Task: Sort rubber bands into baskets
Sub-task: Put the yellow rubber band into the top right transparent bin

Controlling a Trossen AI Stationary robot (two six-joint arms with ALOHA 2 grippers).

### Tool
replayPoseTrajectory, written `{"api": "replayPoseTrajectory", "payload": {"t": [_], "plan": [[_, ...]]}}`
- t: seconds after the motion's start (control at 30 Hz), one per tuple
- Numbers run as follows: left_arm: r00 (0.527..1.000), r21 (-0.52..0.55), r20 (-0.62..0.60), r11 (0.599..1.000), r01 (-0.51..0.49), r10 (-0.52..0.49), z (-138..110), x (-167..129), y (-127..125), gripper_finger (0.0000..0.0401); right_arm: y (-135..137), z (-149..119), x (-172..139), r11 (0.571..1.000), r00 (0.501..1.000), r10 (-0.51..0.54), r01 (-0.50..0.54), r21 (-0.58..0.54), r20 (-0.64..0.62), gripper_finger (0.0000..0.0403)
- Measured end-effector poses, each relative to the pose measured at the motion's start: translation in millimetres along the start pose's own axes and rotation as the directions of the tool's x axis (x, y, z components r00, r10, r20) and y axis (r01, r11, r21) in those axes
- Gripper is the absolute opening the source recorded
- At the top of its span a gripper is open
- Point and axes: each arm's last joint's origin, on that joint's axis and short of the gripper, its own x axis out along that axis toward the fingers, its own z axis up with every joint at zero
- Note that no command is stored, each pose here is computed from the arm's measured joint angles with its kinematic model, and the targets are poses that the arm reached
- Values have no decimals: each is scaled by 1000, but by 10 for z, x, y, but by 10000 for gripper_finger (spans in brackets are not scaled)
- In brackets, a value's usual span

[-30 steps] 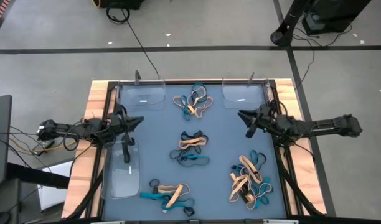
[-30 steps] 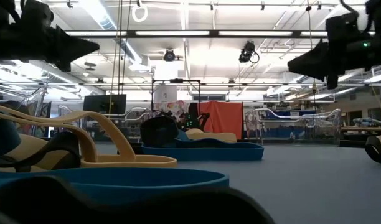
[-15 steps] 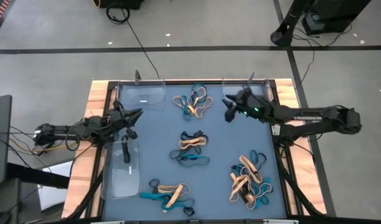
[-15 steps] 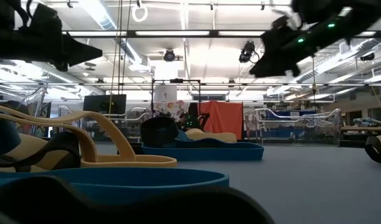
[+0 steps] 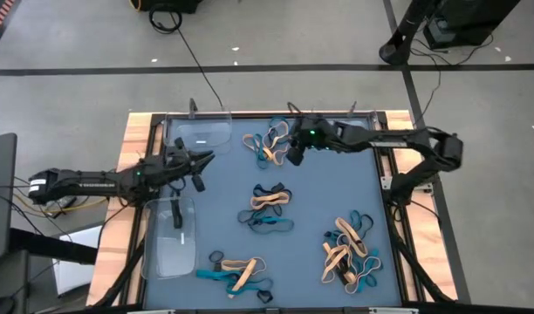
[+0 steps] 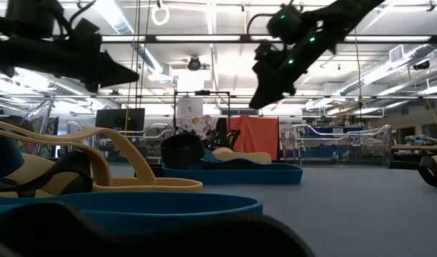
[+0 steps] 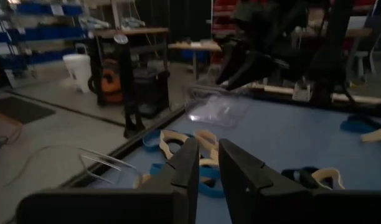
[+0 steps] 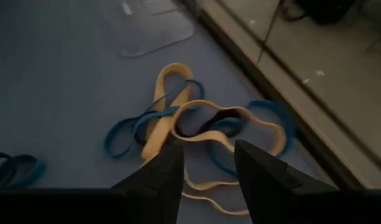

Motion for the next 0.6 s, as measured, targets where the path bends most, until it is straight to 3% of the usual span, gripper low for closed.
{"api": "replayPoseTrajectory", "payload": {"t": [0.23,0.37,0.6], "plan": [[996,9,-88,1000,4,-3,49,189,-66,66,228,-65,404,985,981,168,-170,-10,-101,154],[994,63,-105,998,8,-2,126,263,-92,65,344,-187,597,979,970,177,-191,-69,-168,154],[994,58,-113,998,7,0,334,320,-114,65,376,-286,748,980,962,150,-176,-96,-227,154]]}}
